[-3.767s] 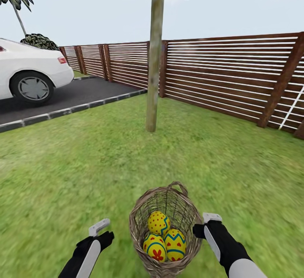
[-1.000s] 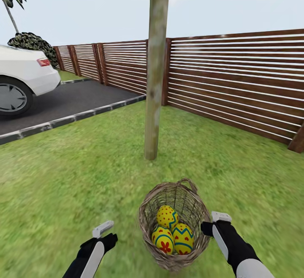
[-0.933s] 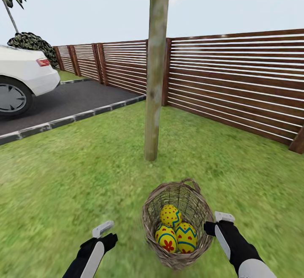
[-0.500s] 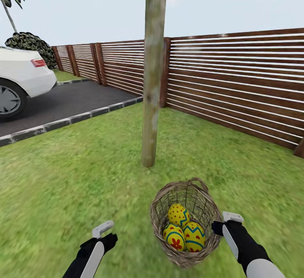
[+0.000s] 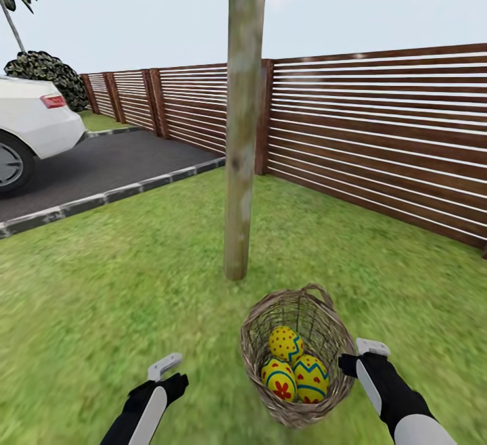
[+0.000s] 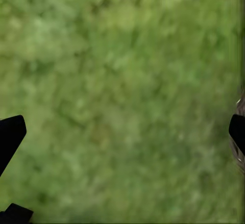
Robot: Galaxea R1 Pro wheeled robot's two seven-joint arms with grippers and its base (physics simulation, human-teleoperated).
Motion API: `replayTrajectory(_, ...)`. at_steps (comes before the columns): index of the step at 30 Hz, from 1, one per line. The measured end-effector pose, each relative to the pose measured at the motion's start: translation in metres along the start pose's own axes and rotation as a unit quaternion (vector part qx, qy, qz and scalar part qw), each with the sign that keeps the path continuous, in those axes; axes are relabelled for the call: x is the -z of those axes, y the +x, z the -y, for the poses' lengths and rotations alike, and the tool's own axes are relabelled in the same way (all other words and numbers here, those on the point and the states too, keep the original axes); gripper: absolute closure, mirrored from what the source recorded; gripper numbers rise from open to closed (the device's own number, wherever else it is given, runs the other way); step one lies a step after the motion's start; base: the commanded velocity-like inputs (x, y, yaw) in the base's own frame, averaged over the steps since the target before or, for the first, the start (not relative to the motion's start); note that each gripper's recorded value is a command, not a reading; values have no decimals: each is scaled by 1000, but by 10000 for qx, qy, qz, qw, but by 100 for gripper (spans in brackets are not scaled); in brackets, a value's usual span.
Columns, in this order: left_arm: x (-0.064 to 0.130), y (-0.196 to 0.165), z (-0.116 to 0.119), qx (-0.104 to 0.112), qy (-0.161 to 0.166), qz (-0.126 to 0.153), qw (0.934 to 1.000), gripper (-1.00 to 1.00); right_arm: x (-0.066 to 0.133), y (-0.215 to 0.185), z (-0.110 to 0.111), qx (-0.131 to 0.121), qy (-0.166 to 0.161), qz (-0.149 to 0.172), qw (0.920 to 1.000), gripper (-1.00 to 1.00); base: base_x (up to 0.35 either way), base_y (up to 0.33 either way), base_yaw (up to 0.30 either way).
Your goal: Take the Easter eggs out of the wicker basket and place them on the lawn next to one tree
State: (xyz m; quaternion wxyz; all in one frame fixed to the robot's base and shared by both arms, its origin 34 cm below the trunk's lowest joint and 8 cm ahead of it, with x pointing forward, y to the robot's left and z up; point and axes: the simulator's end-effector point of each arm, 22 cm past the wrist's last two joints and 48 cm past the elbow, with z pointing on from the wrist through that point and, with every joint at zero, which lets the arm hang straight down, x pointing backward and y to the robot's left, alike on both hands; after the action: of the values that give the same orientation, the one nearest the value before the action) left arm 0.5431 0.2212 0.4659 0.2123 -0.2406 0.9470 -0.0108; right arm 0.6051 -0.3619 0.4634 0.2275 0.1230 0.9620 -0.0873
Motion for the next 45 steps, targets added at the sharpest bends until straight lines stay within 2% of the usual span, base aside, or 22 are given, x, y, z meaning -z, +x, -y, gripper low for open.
replayTrajectory(17,0,0,0,0,-2,0,10000,-100,0,1,0,2,0,-5,10000,100,329,-21,0)
replayTrajectory(25,0,0,0,3,4,-3,10000,-100,0,1,1,17,12,-8,10000,100,283,-176,0)
replayTrajectory(45,0,1,0,24,3,-18,10000,-100,0,1,0,11,8,-6,10000,100,295,-3,0)
